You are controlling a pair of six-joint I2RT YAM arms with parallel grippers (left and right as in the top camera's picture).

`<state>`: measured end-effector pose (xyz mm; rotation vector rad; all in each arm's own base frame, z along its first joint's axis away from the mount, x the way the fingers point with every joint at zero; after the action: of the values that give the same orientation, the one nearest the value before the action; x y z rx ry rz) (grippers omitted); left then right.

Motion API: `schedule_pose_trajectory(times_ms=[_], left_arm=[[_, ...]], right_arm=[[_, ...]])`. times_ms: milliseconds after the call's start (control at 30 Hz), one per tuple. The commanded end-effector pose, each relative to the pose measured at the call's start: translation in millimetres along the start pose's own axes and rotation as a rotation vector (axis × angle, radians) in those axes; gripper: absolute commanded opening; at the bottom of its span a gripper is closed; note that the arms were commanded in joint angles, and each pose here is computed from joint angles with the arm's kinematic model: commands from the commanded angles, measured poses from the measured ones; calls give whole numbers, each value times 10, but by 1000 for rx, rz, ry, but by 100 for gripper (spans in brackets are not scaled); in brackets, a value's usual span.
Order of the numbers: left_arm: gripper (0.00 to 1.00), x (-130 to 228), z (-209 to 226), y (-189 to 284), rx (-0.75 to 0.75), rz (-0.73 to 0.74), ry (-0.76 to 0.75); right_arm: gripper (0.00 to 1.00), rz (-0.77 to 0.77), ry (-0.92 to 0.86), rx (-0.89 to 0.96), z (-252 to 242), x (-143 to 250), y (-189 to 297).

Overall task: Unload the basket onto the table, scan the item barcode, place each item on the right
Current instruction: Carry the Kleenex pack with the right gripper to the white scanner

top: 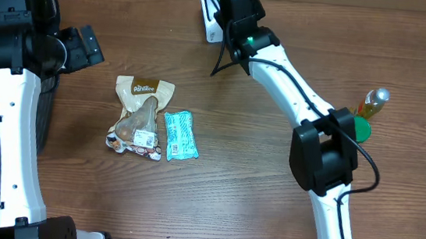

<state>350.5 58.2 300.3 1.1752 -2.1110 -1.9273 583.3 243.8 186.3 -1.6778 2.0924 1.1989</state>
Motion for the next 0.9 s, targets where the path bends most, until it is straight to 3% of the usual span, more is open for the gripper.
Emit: schedule_pose_trajectory(times_ms=[0,367,700,867], left_arm=[[100,-10,-14,11,3,-4,-14],[100,-11,-15,11,4,-4,-14],[100,-11,-15,11,4,-4,-14],[100,-10,-14,11,3,-4,-14]], right_arm=[[4,1,142,18,75,33,-105],[4,-52,117,47,51,-60,-139],[4,-65,311,45,349,47,-380],[4,-66,295,84,307,36,-400]])
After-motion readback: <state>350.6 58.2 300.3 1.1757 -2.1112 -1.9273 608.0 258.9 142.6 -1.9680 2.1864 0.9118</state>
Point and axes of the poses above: each gripper's point midway between its finger pads, its own y axis back along the fingers, its own z axis along the line the jaws close on, x = y × z, the point moved 3 cm from there along y, back along the fingers, and after that the axes turned 8 degrees about y, right-handed, at the moved point
